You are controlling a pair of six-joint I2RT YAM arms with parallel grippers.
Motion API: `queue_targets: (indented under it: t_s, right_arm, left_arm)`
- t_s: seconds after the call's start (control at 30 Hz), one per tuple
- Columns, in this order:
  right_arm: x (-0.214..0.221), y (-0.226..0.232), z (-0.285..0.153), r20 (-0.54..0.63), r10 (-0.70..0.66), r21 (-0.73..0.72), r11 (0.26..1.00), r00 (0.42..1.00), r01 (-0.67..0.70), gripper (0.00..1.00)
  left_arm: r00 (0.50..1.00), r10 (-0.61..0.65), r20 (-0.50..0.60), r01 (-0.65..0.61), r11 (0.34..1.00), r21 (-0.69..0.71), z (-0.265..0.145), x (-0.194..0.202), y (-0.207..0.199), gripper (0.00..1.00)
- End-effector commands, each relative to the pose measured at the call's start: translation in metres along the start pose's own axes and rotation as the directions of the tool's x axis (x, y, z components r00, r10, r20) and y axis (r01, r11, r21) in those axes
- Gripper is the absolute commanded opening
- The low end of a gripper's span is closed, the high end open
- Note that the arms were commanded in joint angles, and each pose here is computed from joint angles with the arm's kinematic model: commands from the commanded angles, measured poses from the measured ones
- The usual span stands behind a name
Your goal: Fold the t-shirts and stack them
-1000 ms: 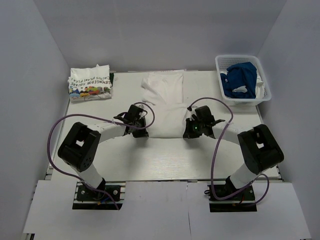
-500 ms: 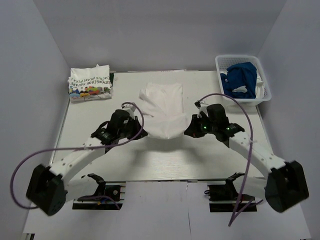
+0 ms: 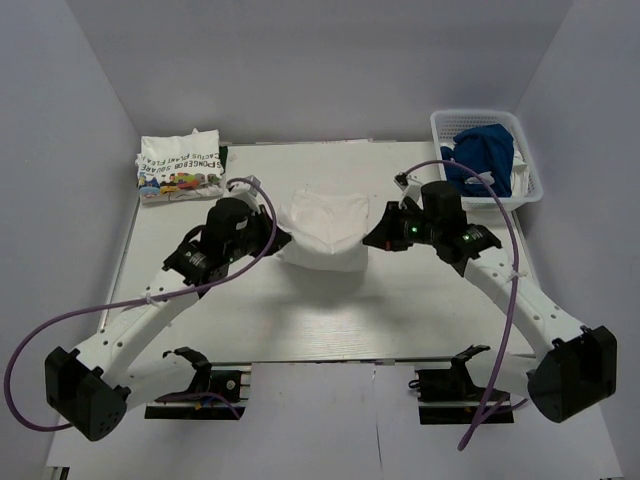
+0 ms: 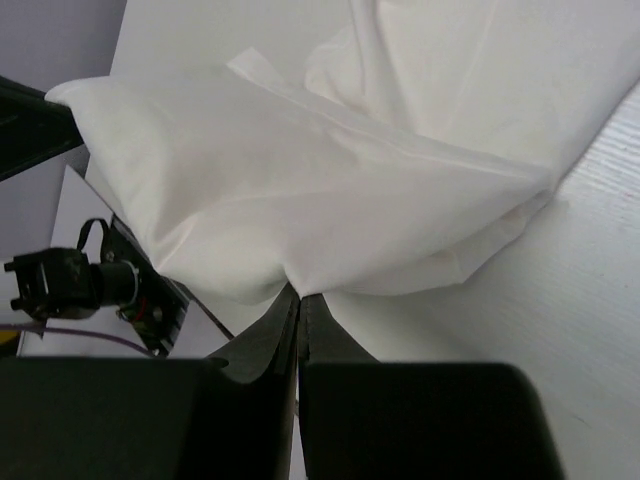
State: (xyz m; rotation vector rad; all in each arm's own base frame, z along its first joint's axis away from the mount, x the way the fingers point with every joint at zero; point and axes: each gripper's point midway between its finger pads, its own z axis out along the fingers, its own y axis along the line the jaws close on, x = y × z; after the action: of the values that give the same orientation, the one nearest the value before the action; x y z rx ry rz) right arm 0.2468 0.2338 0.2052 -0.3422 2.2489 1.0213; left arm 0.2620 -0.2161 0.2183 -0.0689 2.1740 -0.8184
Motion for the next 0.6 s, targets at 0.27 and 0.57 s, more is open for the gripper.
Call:
queue_targets:
  t_s: [0.27,0.57]
  right_arm:
    - [-0.078,-0.025,0.021,0.097,0.086,0.081,0.992,0.992,-0.094,0.00]
    - [-0.088,-0.066,0.057,0.037,0.177,0.068,0.981,0.984,-0.179,0.00]
  left_arm:
    - [0.995,0.015,0.102,0.014,0.960,-0.279,0.046,-0.075,0.022,0.00]
    - [0.995,-0.006,0.101,0.035,0.957,-0.287,0.093,-0.099,0.053,0.00]
